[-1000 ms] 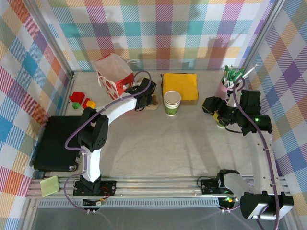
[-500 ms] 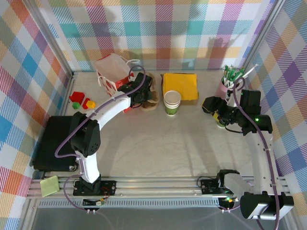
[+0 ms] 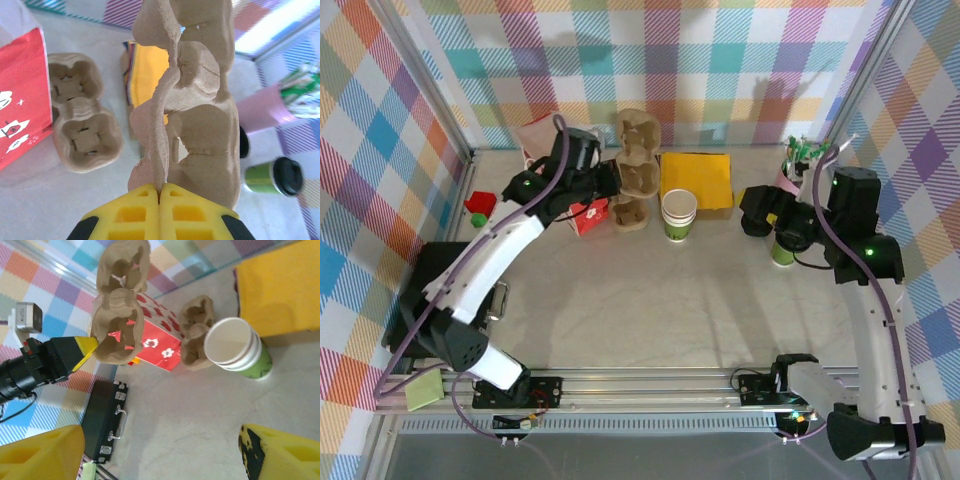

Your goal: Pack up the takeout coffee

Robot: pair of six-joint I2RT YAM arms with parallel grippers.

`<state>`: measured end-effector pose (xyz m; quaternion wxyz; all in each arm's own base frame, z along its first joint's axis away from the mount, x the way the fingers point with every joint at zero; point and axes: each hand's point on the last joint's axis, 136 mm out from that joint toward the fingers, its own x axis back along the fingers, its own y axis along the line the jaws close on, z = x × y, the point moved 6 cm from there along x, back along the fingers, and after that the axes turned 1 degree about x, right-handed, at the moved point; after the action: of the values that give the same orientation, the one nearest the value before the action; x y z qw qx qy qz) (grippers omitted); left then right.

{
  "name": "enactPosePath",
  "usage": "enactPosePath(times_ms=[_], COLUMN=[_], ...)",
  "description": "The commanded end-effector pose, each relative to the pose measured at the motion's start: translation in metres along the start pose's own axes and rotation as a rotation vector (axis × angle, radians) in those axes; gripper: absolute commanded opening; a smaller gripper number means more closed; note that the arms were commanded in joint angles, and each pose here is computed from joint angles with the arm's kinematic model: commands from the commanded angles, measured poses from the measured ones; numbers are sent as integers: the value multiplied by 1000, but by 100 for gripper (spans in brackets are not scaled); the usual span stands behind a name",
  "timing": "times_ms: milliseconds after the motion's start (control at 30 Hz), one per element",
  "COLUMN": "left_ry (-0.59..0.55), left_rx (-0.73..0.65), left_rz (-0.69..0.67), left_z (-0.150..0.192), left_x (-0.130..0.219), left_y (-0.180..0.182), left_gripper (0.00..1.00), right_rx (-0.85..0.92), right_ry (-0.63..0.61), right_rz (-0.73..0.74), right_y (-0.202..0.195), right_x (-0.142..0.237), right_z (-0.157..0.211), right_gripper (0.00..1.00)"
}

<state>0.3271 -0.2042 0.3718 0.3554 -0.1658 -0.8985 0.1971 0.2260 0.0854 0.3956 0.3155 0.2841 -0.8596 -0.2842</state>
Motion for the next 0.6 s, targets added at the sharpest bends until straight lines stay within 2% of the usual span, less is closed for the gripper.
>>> enactPosePath(times_ms=[0,167,267,367,567], left_ry=[73,209,312,395,462], left_rx=[-81,-182,-251,-253,-261], left_rz=[117,228,245,280,329], left_z=[8,27,46,60,75], left_x=[32,53,55,51,47], left_y=[-17,-38,-44,-46,-48], left_gripper=[0,0,0,0,0], right_rx=[137,300,397,494,636], right_ry=[3,73,140,211,355], right_rz=[-22,-25,0,30,132], right_y=[22,52,66,74,70], right_x=[-4,-20,-35,-49,-79], right_z=[-11,-11,-5,6,26], right_gripper=[80,80,79,79,78])
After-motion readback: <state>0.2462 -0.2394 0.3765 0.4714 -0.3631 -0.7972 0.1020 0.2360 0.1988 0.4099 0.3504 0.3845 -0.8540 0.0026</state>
